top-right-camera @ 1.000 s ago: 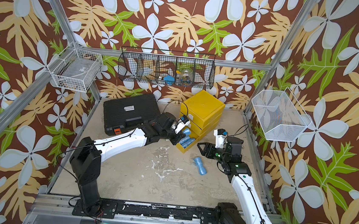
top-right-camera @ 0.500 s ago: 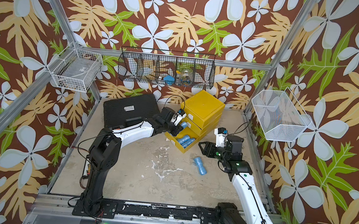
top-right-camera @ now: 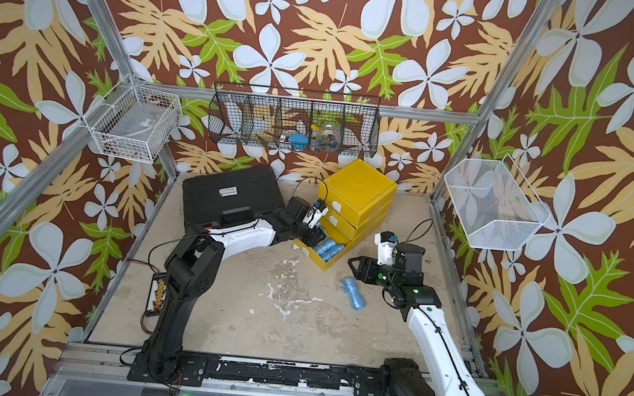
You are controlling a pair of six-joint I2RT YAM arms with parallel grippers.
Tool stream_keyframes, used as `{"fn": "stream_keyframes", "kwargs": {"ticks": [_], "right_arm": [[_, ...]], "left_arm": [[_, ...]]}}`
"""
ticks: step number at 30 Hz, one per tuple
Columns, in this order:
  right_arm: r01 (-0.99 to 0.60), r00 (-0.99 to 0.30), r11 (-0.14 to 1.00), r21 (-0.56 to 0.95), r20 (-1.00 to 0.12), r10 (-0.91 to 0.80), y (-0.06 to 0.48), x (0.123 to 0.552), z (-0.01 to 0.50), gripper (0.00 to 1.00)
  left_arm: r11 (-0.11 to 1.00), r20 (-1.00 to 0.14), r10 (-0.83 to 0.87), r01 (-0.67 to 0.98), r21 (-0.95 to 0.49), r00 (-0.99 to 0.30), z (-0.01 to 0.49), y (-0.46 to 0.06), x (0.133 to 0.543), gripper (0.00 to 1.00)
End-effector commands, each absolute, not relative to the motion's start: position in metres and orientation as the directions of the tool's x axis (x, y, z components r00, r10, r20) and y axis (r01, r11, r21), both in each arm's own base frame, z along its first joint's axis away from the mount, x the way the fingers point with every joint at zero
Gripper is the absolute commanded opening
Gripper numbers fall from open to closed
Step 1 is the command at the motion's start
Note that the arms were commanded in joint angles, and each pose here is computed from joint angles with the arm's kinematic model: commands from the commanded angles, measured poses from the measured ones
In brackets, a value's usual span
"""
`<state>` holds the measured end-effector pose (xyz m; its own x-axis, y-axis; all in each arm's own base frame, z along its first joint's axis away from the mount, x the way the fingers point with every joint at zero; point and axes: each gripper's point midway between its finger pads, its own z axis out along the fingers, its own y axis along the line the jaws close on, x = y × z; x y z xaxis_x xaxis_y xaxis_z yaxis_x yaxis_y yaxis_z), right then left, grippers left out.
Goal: Sort the rolls of trash bags by color and place them into the drawer
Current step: Place the roll of trash bags in the drawer, then pick up the roll of trash bags from the center of the board.
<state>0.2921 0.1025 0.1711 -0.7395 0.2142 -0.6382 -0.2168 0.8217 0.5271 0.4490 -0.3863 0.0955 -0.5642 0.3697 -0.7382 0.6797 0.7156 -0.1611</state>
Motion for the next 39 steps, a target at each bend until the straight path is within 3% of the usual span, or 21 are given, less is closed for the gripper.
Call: {"fn": "stream_keyframes", "kwargs": {"ticks": [1,9,15,21,29,34,39], "right_arm": [[-0.207,-0.746,0.835,0.51,-0.634,0.203,0.102,0.292,0.164,0.69],[-0.168,-0.803,0.876,0.451,-0.578,0.143,0.11,0.29,0.126,0.67],[-0.111,-0.849,0.919,0.378,-0.516,0.11,0.109,0.289,0.087,0.63],[-0.074,-0.878,0.956,0.283,-0.474,0.072,0.103,0.288,0.056,0.63],[-0.068,-0.894,0.968,0.242,-0.445,0.049,0.103,0.288,0.036,0.62],[-0.063,-0.9,0.969,0.238,-0.432,0.048,0.104,0.286,0.029,0.49],[-0.087,-0.872,0.951,0.297,-0.485,0.071,0.113,0.292,0.057,0.39]], "left_arm": [[0.719,-0.765,0.336,0.674,-0.169,-0.55,0.113,-0.388,0.452,0.57],[0.726,-0.799,0.246,0.651,-0.223,-0.548,0.161,-0.375,0.433,0.59],[0.71,-0.781,0.096,0.592,-0.381,-0.617,0.193,-0.355,0.395,0.6],[0.617,-0.731,-0.009,0.571,-0.541,-0.683,0.199,-0.336,0.339,0.6],[0.551,-0.678,-0.098,0.528,-0.647,-0.728,0.196,-0.31,0.292,0.61],[0.514,-0.635,-0.128,0.497,-0.699,-0.762,0.185,-0.301,0.272,0.62],[0.386,-0.572,-0.13,0.49,-0.782,-0.81,0.183,-0.309,0.25,0.63]]}}
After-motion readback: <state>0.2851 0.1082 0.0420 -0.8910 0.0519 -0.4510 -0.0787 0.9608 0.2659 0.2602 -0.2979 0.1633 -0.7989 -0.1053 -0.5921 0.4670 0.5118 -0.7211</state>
